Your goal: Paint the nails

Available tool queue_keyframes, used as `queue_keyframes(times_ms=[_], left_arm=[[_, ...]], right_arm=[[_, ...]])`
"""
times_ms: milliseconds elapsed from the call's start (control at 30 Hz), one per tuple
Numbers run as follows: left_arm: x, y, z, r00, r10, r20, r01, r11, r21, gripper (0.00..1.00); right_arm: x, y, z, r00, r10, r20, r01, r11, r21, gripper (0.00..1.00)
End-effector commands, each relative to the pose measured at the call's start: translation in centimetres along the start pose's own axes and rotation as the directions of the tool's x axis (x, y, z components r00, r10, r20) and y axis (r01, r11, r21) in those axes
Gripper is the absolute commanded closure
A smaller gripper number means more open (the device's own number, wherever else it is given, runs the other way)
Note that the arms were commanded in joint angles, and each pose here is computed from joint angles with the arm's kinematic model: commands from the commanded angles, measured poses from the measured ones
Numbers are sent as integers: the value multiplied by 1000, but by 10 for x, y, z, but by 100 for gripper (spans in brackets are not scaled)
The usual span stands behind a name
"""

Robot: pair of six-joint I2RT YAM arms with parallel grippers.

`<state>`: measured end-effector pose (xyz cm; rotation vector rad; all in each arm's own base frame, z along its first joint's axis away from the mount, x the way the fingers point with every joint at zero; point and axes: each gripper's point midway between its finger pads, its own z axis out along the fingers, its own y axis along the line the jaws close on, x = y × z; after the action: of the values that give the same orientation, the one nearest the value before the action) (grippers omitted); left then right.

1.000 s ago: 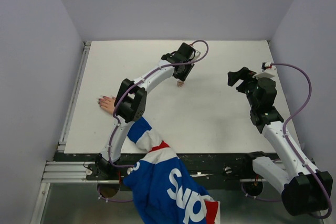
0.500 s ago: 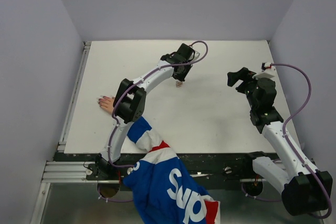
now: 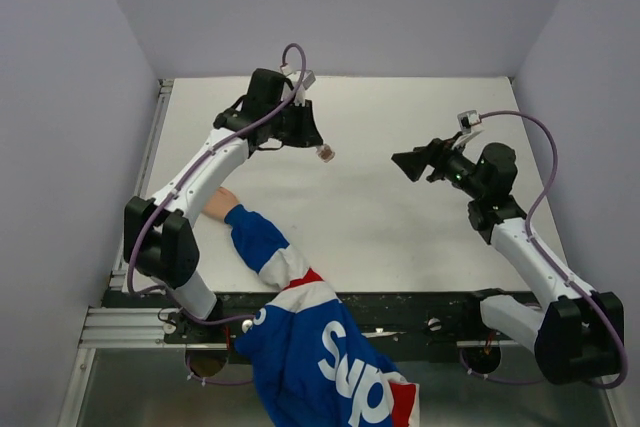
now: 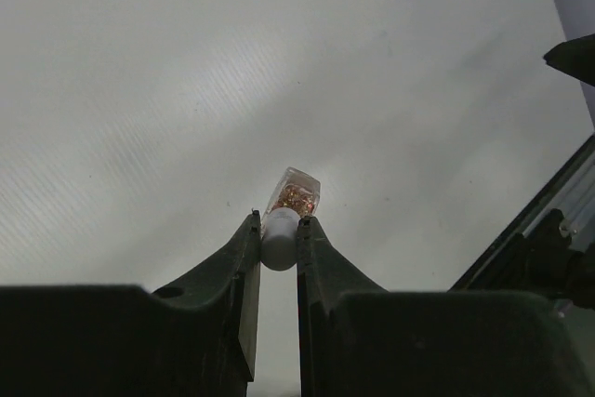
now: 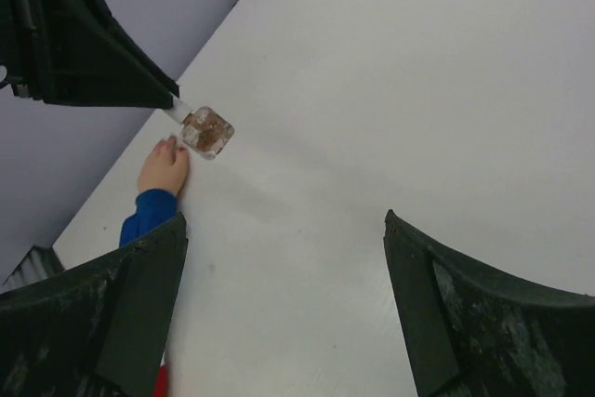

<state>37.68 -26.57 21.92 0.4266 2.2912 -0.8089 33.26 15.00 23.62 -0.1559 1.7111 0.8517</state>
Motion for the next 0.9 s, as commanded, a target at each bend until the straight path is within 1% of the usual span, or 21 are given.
queue_keyframes(times_ms=[0,100,167,233,333,500,633,667,733,867], left_arm=[[19,-36,-18,999,-17,-33,23,976,216,100],[27,-43,-33,997,49,-61,-33,971,238,100],[30,-45,-42,992,112,-53,-98,971,220,100],[33,-47,-53,981,187,-42,-175,963,205,100],[36,-56,-71,966,259,-2,-253,942,219,100],[50,-76,-93,932,358,51,-356,883,306,100],[58,-91,-106,913,400,84,-402,841,362,100],[59,-92,-107,912,401,87,-404,839,365,100],[58,-93,-109,911,402,93,-407,838,363,100],[59,-102,-112,913,394,104,-401,822,404,100]], right_arm=[[2,64,0,995,-83,-63,60,951,-303,9],[20,82,16,974,-192,-123,147,942,-303,9],[37,95,23,952,-235,-194,164,933,-321,13],[44,103,29,942,-253,-223,167,925,-343,16],[52,116,33,923,-306,-235,203,903,-380,20],[70,143,36,894,-339,-292,173,864,-473,28],[70,161,34,893,-349,-285,160,837,-523,32],[72,164,31,887,-349,-303,146,833,-533,33],[69,174,29,886,-354,-300,137,818,-558,35],[71,185,29,878,-374,-299,146,803,-578,44]])
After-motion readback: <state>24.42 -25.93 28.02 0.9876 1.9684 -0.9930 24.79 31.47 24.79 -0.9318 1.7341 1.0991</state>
